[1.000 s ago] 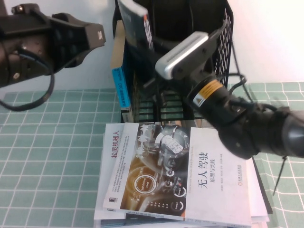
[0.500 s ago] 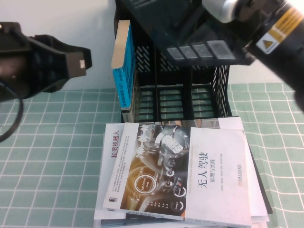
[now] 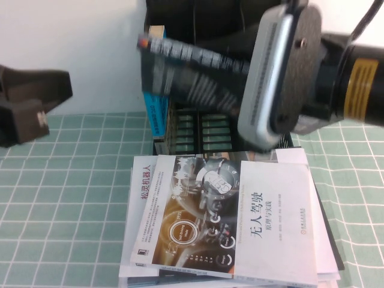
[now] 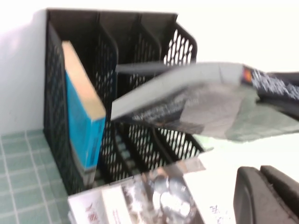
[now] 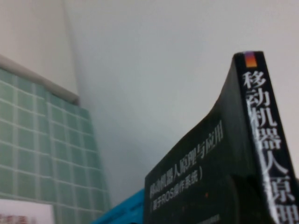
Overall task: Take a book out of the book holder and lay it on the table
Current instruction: Place the picked book on the book
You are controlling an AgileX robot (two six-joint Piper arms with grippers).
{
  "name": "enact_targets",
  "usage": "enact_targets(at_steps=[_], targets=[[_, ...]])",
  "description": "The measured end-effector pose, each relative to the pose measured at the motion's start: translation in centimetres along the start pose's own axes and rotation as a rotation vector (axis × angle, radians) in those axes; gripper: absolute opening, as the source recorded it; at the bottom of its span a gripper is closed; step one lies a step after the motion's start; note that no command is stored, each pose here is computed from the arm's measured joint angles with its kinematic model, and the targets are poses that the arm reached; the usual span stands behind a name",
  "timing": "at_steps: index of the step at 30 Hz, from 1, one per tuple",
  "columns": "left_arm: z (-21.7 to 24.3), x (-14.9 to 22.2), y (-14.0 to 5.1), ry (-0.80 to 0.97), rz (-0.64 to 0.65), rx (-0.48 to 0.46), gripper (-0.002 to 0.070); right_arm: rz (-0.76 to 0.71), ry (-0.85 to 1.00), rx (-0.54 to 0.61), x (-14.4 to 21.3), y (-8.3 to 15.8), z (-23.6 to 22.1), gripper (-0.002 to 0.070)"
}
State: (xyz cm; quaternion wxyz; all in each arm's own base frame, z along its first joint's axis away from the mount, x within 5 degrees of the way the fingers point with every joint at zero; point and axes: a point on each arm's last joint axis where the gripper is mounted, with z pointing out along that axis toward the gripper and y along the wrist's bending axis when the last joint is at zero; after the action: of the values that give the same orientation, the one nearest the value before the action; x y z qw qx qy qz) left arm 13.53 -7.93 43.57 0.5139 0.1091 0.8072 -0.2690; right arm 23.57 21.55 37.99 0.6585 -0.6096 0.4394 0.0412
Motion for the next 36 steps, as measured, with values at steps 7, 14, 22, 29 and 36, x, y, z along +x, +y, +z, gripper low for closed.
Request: enact_targets(at_steps=[7, 14, 22, 29, 36], targets=[[0.3, 2.4, 0.7, 0.069, -0.018, -0.01, -0.0003, 0.103, 0.07, -0.27, 3.1, 6.2, 0.8, 0.0134], [0.7, 3.6, 0.8, 0.126, -0.056, 0.006, -0.0003, 0.177, 0.155, -0.402, 4.2, 11.9, 0.1, 0.0134], [0.6, 3.6, 0.4, 0.126, -0.088, 0.041, -0.0003, 0.155, 0.185, -0.446, 4.7, 13.7, 0.4, 0.0134], [0.7, 3.6, 0.3, 0.128, -0.09, 0.061, -0.0003, 0.16, 0.203, -0.46, 5.9, 14.8, 1.7, 0.0134], [0.8, 3.9, 0.4, 0.137, -0.086, 0.06, -0.0003, 0.261, 0.217, -0.464, 6.4, 15.3, 2.2, 0.0193]])
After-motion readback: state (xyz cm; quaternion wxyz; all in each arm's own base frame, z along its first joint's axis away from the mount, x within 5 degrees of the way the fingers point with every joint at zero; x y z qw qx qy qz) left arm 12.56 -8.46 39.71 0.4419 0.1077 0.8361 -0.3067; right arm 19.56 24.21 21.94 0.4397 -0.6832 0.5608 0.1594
